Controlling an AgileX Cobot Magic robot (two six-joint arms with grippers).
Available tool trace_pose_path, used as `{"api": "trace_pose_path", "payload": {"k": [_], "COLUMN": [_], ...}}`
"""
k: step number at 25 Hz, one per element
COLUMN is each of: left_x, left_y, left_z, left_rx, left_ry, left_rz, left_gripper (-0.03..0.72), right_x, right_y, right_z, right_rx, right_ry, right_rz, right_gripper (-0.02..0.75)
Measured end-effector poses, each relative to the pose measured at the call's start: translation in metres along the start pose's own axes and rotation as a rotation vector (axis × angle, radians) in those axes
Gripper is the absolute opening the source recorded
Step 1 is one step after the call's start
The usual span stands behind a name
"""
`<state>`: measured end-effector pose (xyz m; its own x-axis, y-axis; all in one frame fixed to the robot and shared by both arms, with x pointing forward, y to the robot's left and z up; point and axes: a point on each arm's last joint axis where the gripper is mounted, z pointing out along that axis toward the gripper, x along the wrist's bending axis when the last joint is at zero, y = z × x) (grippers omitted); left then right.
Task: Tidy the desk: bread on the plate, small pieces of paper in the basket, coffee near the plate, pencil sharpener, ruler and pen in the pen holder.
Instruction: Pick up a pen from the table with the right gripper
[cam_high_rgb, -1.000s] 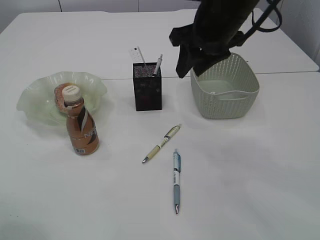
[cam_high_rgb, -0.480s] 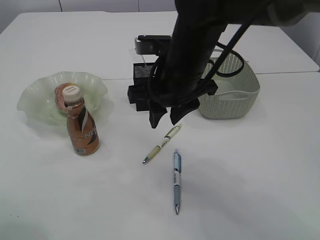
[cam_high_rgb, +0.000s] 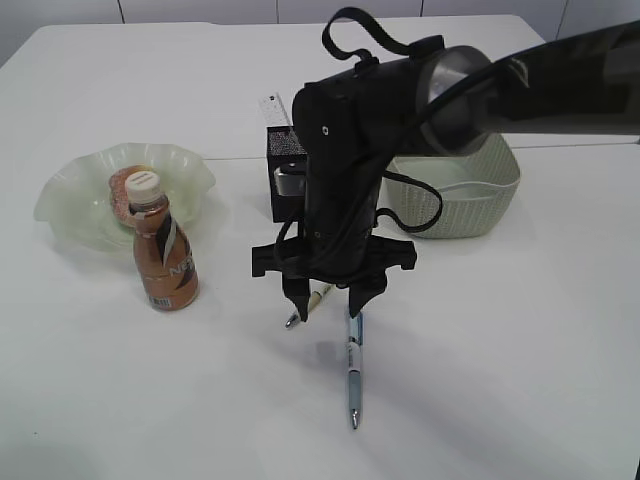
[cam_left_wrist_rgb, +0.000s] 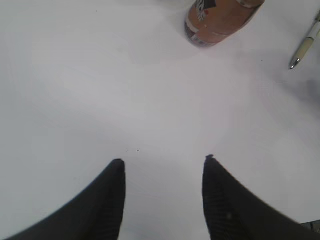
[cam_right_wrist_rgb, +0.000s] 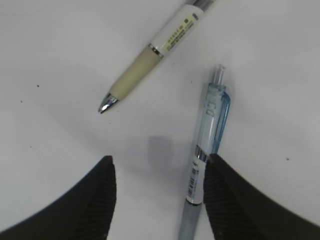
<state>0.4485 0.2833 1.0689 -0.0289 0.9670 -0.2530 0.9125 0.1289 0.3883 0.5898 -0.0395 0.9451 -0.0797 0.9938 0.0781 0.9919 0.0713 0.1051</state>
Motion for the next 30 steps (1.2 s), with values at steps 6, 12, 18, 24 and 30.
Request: {"api": "trace_pose_path", "payload": {"k": [6,12,18,24,30], "left_x": [-0.002,-0.002,-0.002,-0.002,-0.002], "left_y": [0.001,0.001,0.001,0.001,0.001], "left_z": [0.000,0.000,0.000,0.000,0.000], "left_rx": [-0.010,-0.012,-0.012,-0.014,-0.014], "left_ry": [-0.018,-0.027,-0.027,-0.027,-0.027], "left_rz": [-0.012,-0.019,-0.019,-0.019,-0.019], "left_gripper": [0.370,0.370,0.370,0.370,0.370], "right_x": [-0.004,-0.021,-0.024,-0.024,-0.024], "right_y": [0.002,0.010,0.012,0.010,0.010], "right_z": [0.005,0.005,0.012,0.029,0.032], "right_rx": [0.005,0.014,0.021,0.063,0.071], "right_ry": [-0.017,-0.033,-0.053,-0.058,-0.062], "right_rz": [0.016,0.055,0.055,0.066,0.048], "right_gripper": [0.440,0.441,0.441,0.441,0.441]}}
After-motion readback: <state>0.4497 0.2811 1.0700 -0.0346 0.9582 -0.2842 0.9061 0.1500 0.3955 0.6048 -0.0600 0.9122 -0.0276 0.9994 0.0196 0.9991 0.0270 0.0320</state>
